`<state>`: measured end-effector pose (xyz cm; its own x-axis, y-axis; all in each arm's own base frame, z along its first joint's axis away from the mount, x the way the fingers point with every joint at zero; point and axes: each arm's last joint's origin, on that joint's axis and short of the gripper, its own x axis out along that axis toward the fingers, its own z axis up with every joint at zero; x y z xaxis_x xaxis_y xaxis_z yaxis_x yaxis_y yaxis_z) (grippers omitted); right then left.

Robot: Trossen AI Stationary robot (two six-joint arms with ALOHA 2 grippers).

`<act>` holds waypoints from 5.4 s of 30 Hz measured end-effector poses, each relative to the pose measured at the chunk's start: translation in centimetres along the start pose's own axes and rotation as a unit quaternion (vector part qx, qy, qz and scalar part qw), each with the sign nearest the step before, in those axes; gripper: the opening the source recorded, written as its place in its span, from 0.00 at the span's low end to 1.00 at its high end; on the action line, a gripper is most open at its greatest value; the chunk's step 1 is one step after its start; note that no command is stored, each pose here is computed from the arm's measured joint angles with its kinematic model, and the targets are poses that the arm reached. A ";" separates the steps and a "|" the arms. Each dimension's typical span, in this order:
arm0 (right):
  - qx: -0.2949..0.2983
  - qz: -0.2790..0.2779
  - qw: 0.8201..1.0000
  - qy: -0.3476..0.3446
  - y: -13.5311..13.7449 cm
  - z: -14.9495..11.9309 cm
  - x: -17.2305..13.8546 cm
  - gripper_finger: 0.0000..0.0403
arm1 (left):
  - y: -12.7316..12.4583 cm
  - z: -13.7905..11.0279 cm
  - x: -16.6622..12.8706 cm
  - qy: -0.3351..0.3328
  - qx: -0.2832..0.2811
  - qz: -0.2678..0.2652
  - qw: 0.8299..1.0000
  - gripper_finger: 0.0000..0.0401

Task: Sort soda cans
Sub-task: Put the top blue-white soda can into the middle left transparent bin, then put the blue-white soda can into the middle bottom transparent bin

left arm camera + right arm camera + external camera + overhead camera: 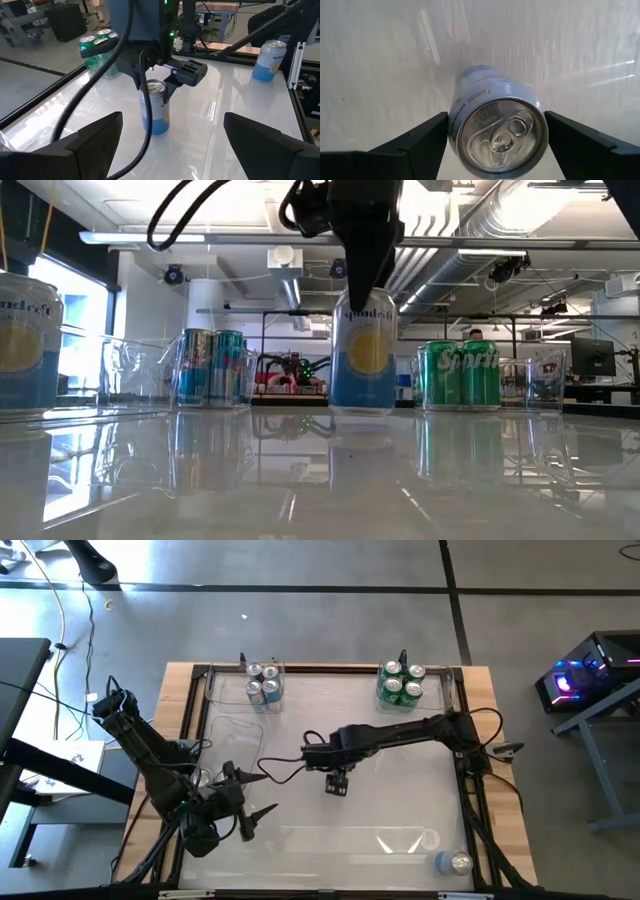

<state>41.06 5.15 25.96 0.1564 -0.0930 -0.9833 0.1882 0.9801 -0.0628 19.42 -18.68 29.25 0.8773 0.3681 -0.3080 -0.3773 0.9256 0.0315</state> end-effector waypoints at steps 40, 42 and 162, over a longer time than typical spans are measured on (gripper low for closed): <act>-0.024 -0.064 0.987 -0.145 -0.4 -2.2 -8.6 0.88 | -0.4 -0.4 0.6 -0.018 -0.015 0.028 0.999 0.86; -0.015 -0.094 0.979 -0.179 -0.1 -3.9 -11.1 0.88 | -1.0 -1.1 1.6 -0.026 -0.003 0.052 0.998 0.86; 0.152 -0.011 0.879 -0.452 11.3 -26.4 -1.5 0.88 | 20.3 -5.9 -1.8 0.466 0.086 -0.079 0.877 0.71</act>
<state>17.31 20.99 22.19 0.8304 -0.3477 -0.4354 0.4300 0.8969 0.1039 8.44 -1.05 24.81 0.2610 0.0762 -0.9623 -0.1527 0.9876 0.0368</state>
